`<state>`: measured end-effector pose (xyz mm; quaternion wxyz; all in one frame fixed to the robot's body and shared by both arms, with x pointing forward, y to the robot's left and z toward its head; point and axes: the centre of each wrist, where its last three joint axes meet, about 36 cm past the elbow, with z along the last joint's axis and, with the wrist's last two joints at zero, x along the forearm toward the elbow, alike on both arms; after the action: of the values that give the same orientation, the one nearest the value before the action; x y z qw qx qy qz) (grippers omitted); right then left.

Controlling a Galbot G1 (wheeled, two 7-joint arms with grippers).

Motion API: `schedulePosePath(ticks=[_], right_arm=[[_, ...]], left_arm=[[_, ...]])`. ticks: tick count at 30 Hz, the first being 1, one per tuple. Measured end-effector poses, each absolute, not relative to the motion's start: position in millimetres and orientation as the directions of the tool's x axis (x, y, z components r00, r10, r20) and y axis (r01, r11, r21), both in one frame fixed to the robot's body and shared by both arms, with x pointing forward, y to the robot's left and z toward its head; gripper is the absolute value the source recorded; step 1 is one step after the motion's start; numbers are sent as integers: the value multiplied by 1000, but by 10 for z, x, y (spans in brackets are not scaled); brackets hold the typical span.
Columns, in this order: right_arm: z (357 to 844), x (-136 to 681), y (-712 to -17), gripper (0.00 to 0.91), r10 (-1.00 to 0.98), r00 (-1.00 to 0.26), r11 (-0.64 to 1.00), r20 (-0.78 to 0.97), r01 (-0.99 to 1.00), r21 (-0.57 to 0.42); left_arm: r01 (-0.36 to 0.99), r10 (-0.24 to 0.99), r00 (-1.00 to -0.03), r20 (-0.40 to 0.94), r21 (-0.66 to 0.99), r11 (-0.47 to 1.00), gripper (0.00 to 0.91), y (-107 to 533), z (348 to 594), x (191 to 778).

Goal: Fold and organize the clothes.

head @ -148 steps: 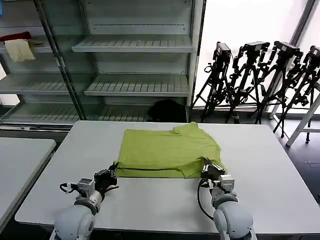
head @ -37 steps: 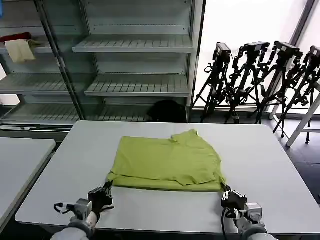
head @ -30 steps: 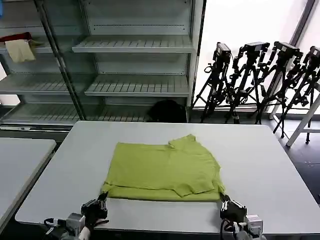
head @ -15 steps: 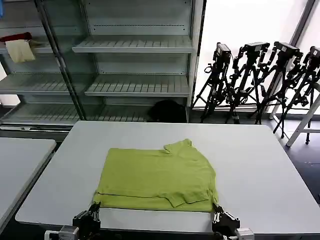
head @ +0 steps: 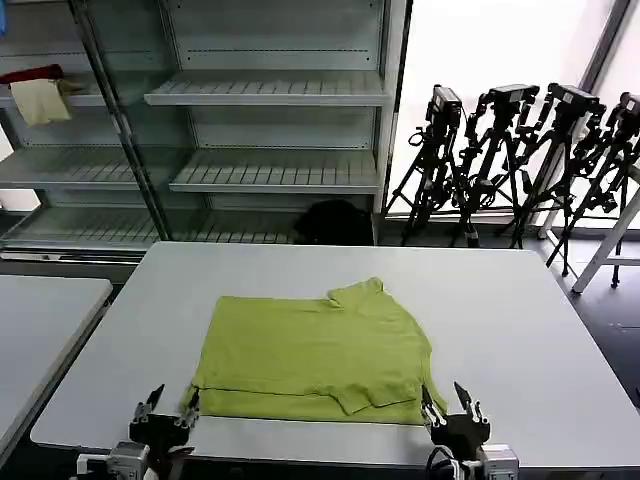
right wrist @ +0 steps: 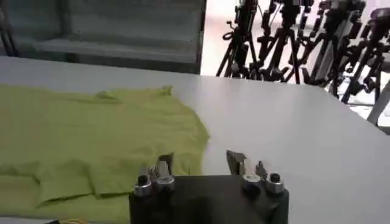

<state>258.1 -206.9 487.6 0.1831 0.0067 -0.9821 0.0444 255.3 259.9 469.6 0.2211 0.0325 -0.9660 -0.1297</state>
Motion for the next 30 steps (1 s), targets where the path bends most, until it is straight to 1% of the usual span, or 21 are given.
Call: schedulePosePath(ticks=[5, 9, 14, 20, 30], right_arm=[[4873, 2829, -2078, 907, -34, -946, 997, 323, -56, -60], [4822, 3132, -2086, 907, -67, -951, 996, 302, -83, -38], [4743, 3617, -2047, 907, -112, -952, 993, 284, -119, -5], [4663, 4226, -1971, 907, -150, -948, 988, 279, -154, 6], [4479, 5009, -1872, 907, -147, -934, 988, 326, -151, 12]], left_arm=[[15, -84, -918, 387, 246, 969, 907, 2639, 4747, 2706], [60, -22, -931, 365, 212, 975, 907, 2662, 4774, 2910], [113, 48, -940, 339, 175, 978, 907, 2708, 4778, 3279], [190, 130, -934, 332, 155, 970, 907, 2789, 4761, 3810], [230, 152, -916, 370, 177, 957, 907, 2969, 4667, 4578]])
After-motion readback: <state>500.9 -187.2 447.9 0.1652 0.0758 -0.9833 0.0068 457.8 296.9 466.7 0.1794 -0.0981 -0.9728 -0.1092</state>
